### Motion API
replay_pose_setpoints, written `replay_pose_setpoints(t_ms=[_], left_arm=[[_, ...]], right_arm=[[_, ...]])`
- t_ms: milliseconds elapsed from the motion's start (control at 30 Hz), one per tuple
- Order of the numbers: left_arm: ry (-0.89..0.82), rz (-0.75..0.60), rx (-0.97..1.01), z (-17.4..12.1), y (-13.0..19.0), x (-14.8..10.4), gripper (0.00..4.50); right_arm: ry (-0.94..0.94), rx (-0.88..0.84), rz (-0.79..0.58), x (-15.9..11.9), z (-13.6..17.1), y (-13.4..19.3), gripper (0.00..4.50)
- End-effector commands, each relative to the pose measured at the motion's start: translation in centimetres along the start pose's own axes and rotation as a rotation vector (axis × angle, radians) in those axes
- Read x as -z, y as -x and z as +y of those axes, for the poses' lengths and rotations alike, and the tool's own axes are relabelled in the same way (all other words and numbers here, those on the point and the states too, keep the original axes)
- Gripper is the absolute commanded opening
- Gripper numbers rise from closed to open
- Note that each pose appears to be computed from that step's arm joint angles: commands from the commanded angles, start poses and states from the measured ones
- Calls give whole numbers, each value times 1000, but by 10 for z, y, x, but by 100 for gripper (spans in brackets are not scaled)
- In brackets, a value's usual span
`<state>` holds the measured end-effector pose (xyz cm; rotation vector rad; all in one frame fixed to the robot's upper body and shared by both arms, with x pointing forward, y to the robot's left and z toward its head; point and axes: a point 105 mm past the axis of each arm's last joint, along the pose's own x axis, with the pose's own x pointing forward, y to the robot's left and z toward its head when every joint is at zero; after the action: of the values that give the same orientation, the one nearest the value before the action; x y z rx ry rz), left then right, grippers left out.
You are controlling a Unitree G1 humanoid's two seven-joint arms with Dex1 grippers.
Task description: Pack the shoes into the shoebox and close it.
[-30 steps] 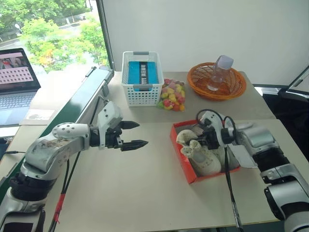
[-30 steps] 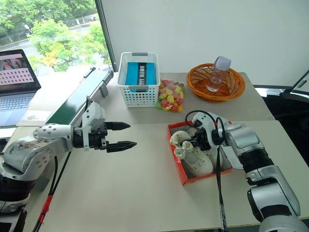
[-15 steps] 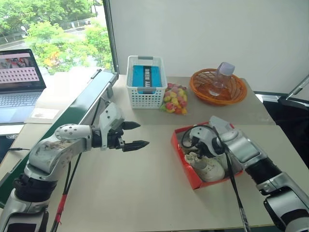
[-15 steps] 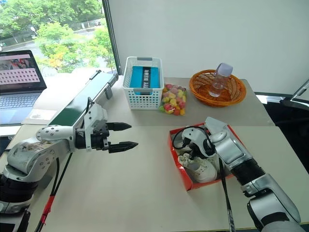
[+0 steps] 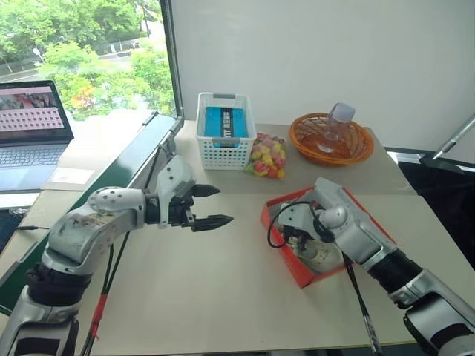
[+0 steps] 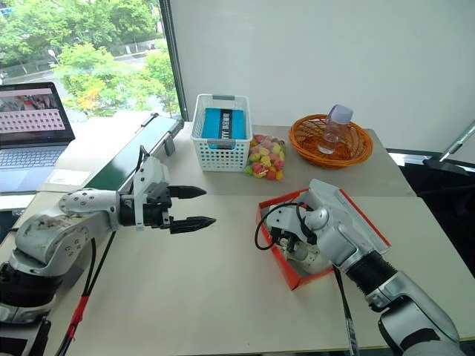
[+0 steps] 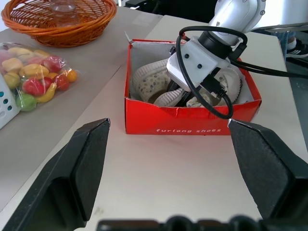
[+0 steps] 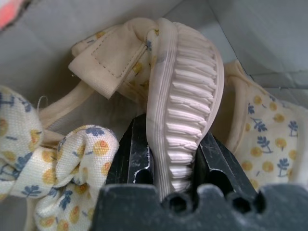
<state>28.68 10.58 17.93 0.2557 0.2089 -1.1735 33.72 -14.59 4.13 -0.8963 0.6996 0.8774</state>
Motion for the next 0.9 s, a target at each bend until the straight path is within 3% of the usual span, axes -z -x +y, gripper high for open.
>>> replay_pose_setpoints(t_ms=[33,67,133,333,433,533,767,900], left_arm=[[-40,-17,8,0,-1,-9,419],[-43,-15,10,0,-1,-8,419],[-46,-9,13,0,-2,-7,419],[-52,-2,28,-2,-5,-5,419],[-56,-1,43,-3,-8,-4,419],[-64,3,65,-4,-11,-4,419],[-100,31,108,-5,-17,1,419],[-116,36,160,-9,-23,2,419]], right_arm=[[-235,-50,3,21,14,-9,57],[-263,-57,-13,19,13,-7,57],[-360,-71,-79,9,9,0,152],[-453,-72,-185,-12,-5,26,352],[-495,14,-272,-31,-31,56,445],[-538,52,-348,-48,-47,89,445],[-569,61,-411,-57,-52,137,445],[-590,113,-431,-46,-55,170,445]])
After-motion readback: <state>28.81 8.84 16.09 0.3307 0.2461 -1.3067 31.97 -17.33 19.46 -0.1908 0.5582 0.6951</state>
